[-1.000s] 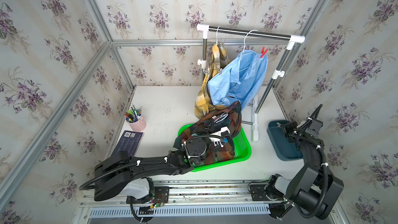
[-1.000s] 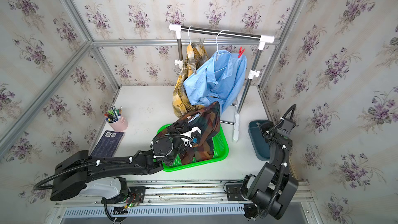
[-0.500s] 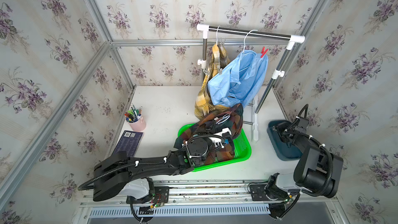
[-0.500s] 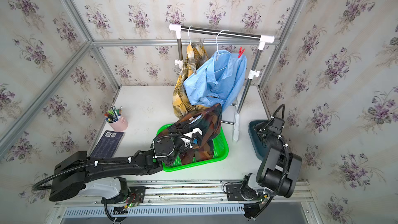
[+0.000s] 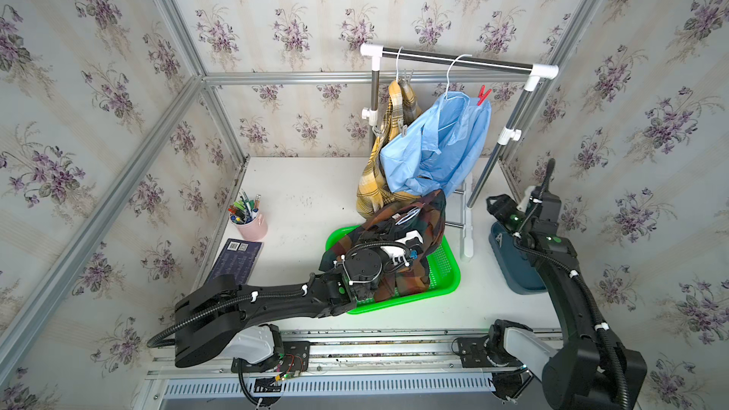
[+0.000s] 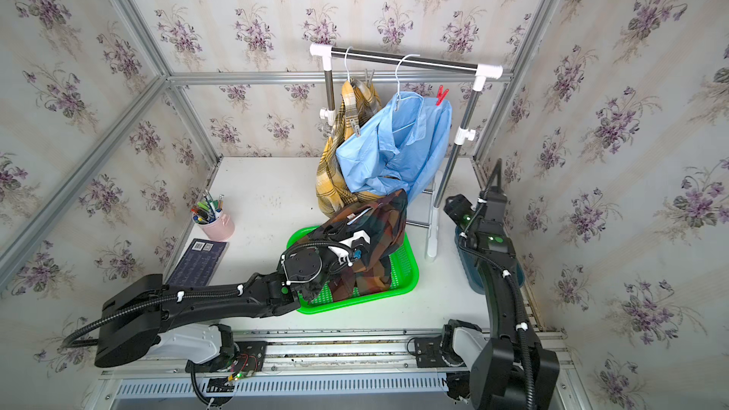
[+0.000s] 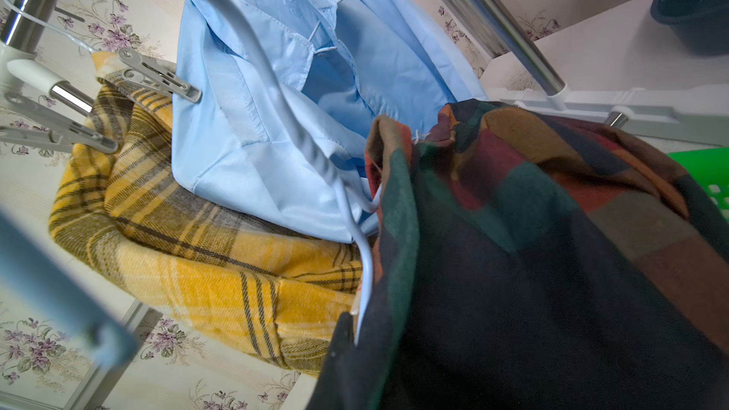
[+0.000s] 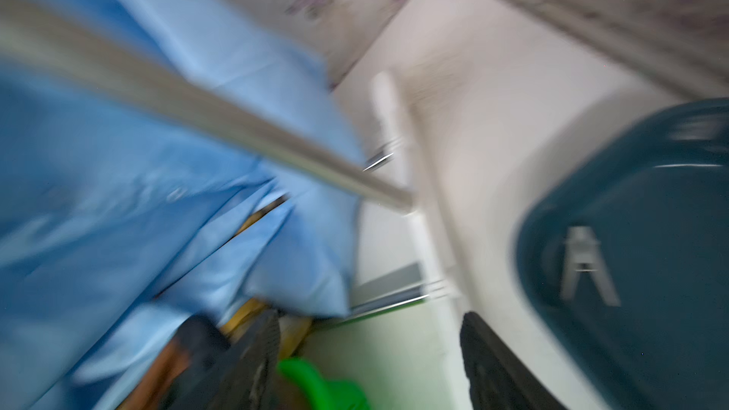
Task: Remove the clothespins securing long-sleeve shirts to the hanger
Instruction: Place the clamp in the storage box, then remove the clamp from the hanger.
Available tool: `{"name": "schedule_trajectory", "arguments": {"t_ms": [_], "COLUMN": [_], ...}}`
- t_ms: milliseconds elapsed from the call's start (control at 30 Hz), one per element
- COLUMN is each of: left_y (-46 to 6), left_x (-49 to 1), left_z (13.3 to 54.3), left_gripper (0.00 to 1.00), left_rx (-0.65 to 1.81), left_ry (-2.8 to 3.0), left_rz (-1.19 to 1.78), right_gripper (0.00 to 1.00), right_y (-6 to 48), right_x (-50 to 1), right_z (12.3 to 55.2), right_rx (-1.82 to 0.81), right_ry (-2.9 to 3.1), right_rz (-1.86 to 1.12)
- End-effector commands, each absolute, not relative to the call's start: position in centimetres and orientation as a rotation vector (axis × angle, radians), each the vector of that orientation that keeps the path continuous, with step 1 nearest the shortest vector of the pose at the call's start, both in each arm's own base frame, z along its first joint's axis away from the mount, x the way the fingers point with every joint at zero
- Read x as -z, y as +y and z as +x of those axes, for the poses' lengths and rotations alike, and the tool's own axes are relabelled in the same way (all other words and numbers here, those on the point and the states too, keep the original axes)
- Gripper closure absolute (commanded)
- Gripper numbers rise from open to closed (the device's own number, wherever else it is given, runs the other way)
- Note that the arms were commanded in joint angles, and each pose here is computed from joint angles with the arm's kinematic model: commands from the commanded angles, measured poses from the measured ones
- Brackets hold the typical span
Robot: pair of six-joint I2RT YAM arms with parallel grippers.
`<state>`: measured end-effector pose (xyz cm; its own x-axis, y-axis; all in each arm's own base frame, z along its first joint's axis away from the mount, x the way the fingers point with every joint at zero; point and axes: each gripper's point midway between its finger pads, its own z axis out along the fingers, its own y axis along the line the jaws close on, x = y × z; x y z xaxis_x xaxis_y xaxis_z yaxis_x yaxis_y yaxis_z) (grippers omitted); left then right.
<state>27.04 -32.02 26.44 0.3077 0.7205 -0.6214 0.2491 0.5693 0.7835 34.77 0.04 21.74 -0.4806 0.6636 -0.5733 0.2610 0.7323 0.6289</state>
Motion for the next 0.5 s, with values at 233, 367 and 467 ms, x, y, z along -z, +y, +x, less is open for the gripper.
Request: {"name": "schedule_trajectory", "arguments": {"t_ms": [233, 367, 467], "left_y": [-33.8, -34.5, -35.2], "left_x": [-26.1, -26.4, -26.2], "left_z": [26.4, 26.1, 25.8], "left_gripper": [1.0, 1.0, 1.0], "left_rx": [-0.372, -0.389, -0.405], "left_ry": [1.167, 1.141, 1.118], "left_rz": [0.993, 0.986, 1.009], "right_gripper": [0.25, 0.28, 0.31], "right_y": [15.8, 17.5, 18.5], "right_x": [-24.5, -24.5, -23.9], "right_z": [31.2, 31.9, 31.9], "right_rx": [-1.208, -1.246, -1.295], "right_ry": [2.182, 2.203, 2.226], "right_rz": [0.423, 0.395, 0.38]}}
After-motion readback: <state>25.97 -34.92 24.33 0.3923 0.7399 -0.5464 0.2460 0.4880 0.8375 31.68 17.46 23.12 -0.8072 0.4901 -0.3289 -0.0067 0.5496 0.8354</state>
